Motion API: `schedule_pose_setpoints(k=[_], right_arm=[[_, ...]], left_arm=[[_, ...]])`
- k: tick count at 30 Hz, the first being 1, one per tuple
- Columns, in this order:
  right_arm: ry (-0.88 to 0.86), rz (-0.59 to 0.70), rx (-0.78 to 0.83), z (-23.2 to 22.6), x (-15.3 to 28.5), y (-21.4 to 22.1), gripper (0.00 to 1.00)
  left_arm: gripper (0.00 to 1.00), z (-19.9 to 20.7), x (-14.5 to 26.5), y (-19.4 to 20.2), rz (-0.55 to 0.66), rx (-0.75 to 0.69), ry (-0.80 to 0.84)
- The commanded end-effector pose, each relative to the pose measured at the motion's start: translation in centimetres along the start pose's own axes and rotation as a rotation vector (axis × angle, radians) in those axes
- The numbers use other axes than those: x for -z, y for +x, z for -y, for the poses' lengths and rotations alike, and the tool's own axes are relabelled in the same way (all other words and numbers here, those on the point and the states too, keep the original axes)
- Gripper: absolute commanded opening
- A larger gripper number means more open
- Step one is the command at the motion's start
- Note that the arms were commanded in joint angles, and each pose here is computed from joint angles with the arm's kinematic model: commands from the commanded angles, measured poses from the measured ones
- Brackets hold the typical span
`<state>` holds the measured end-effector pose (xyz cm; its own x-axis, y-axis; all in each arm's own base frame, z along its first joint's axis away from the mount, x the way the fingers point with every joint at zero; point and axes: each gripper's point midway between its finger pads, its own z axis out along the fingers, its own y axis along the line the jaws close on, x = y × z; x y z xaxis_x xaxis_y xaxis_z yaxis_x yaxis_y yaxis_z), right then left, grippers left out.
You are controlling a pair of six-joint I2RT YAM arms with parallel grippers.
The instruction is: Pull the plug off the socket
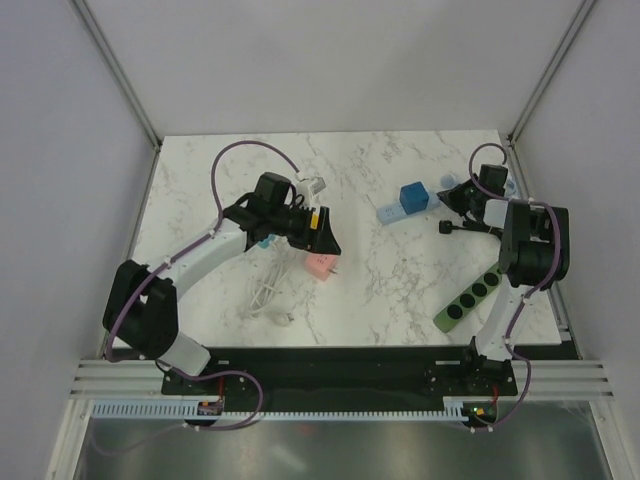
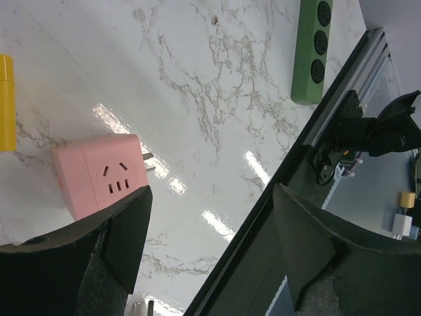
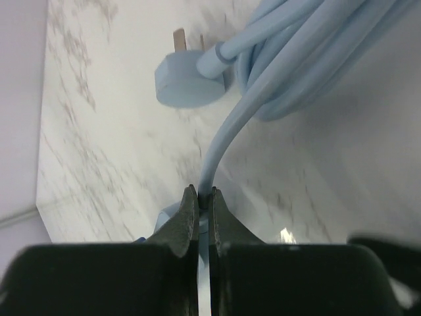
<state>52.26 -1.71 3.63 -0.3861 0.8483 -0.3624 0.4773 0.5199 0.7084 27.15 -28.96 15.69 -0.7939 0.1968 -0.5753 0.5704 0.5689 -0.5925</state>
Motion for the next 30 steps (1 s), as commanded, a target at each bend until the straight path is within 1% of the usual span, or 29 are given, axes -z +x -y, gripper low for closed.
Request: schedule_pose_setpoints(k=[1, 2, 8, 11, 12, 13, 14, 15, 16, 19, 20, 22, 23, 24, 25, 26, 28, 30], right_arm=[[-0.083, -0.138, 0.103, -0.9, 4.2, 4.6, 0.00], [-0.104, -0.136, 0.117, -1.5, 5.5, 4.7, 0.00], [-0.139, -0.191, 0.185, -0.1, 9.9, 8.1, 0.00], [-0.189, -0.236, 0.171, 0.0, 10.7, 9.8, 0.00], [-0.204, -0.252, 0.171, -0.1, 10.9, 10.2, 0.00], [-0.203, -0.263, 0.175, 0.2, 11.0, 10.7, 0.00], [-0.207, -0.262, 0.179, 0.2, 11.1, 10.8, 0.00], [-0.207, -0.271, 0.176, 0.3, 11.2, 11.1, 0.00], [-0.205, -0.286, 0.171, 0.6, 11.2, 11.7, 0.00], [-0.211, -0.319, 0.163, 0.5, 11.3, 13.3, 0.00], [-0.207, -0.319, 0.155, 0.6, 11.3, 13.4, 0.00], [-0.189, -0.327, 0.137, 1.2, 11.1, 14.0, 0.00], [-0.195, -0.332, 0.138, 1.1, 11.1, 14.0, 0.00], [-0.193, -0.341, 0.136, 1.3, 11.0, 14.2, 0.00], [-0.194, -0.354, 0.138, 1.5, 11.0, 14.4, 0.00], [-0.195, -0.357, 0.143, 1.5, 11.0, 14.5, 0.00], [-0.195, -0.352, 0.150, 1.5, 11.2, 14.5, 0.00], [-0.195, -0.348, 0.154, 1.5, 11.3, 14.4, 0.00]], left_arm=[[0.82, 1.2, 1.0, -2.1, 0.078, -0.118, 0.000], [0.82, 1.5, 0.9, -2.1, 0.077, -0.124, -0.001], [0.89, 3.0, 0.9, -3.5, 0.133, -0.191, -0.048], [0.92, 4.1, 0.6, -5.1, 0.154, -0.246, -0.047], [0.94, 5.1, 0.7, -6.5, 0.179, -0.279, -0.043], [0.95, 6.2, 0.0, -6.2, 0.155, -0.309, -0.036], [0.96, 5.8, -1.2, -6.4, 0.135, -0.342, -0.069], [0.97, 7.0, -1.7, -7.5, 0.146, -0.378, -0.065], [0.97, 7.5, -2.6, -7.6, 0.135, -0.407, -0.068], [0.97, 9.6, -6.6, -6.1, 0.051, -0.502, -0.083], [0.97, 9.1, -7.5, -5.8, 0.032, -0.534, -0.127], [0.97, 9.5, -9.8, -5.0, -0.008, -0.603, -0.150], [0.97, 9.0, -10.2, -5.5, -0.004, -0.642, -0.211], [0.97, 7.9, -11.5, -4.7, -0.038, -0.650, -0.242], [0.97, 7.9, -12.1, -4.5, -0.051, -0.666, -0.251], [0.98, 8.1, -12.2, -4.7, -0.058, -0.667, -0.256], [0.98, 7.1, -13.2, -4.2, -0.086, -0.661, -0.289], [0.98, 7.3, -13.7, -4.3, -0.085, -0.664, -0.294]])
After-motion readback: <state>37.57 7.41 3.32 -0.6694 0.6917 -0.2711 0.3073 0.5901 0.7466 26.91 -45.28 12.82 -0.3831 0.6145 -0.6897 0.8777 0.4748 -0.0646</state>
